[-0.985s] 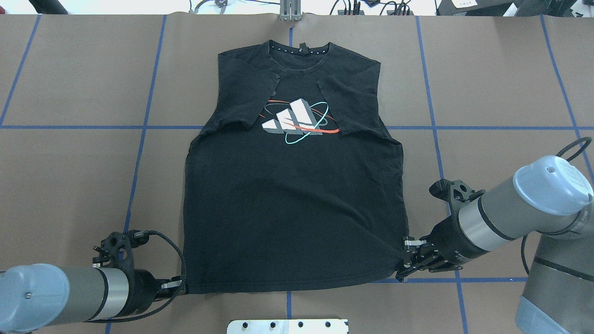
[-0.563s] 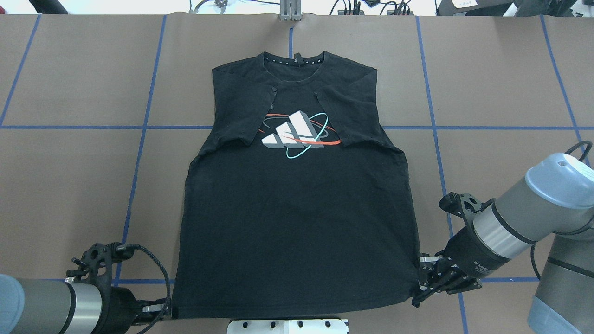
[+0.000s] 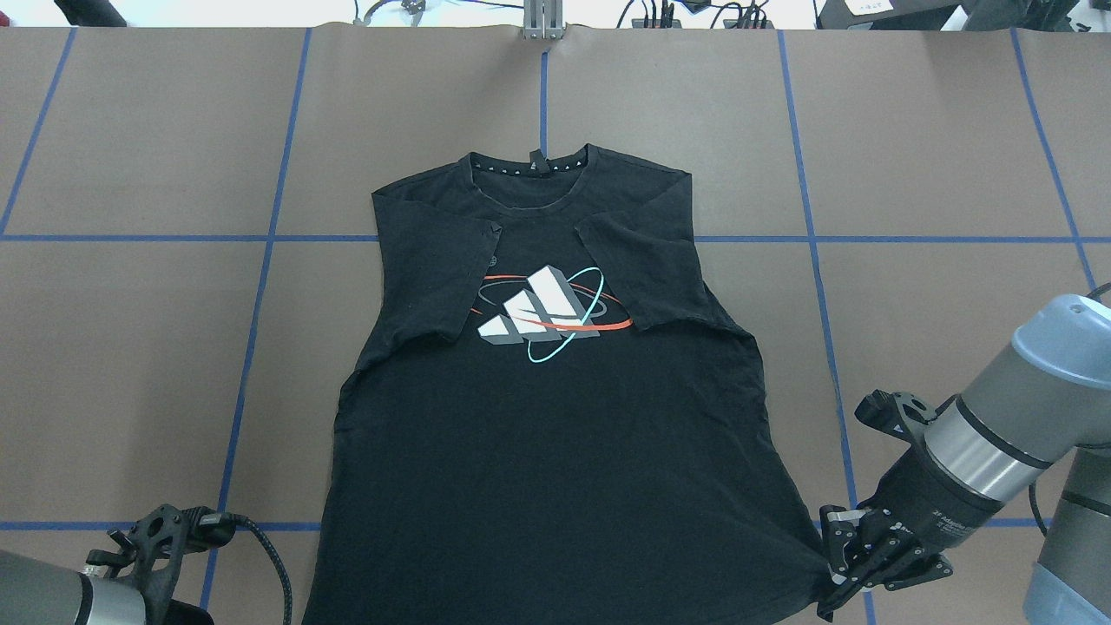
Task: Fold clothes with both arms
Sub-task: 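Lift the hem with both grippers and carry it over toward the collar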
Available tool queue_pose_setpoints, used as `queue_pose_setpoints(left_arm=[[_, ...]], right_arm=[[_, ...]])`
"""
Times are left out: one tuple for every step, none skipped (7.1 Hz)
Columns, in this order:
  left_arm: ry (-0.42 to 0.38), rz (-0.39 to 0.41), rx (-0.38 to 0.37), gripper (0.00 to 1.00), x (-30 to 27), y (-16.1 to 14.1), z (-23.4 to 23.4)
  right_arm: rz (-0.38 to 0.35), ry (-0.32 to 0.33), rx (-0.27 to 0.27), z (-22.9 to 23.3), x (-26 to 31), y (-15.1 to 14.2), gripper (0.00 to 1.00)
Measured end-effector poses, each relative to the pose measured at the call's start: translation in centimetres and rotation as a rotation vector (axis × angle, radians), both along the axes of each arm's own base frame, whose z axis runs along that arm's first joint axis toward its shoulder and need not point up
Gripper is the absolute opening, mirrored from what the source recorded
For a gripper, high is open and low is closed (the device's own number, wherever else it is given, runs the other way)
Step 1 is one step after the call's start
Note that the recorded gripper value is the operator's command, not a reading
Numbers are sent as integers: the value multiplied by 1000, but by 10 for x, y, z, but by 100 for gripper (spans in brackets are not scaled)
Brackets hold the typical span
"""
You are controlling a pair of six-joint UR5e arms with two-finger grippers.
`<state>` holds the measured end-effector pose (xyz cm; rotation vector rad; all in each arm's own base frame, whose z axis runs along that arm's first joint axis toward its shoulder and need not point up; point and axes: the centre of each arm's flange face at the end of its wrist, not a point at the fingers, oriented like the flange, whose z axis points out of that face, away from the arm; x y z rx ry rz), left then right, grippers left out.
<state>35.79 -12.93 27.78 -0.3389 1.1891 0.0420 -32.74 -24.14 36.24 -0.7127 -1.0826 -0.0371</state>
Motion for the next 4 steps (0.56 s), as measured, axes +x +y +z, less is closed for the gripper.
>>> queue_pose_setpoints(left_arm=[[-2,-18,-3,0,-3,-8,-2],[5,-69,-3,0,-7,-28,-4],[24,-145,3,0,-14,-56,-11],[59,-231,23,0,-23,-90,-24]], right_arm=[[31,-11,7,0,6,-11,0],[86,-35,27,0,16,-31,0],[149,-67,54,-3,25,-56,0],[211,-94,84,-7,31,-83,0]])
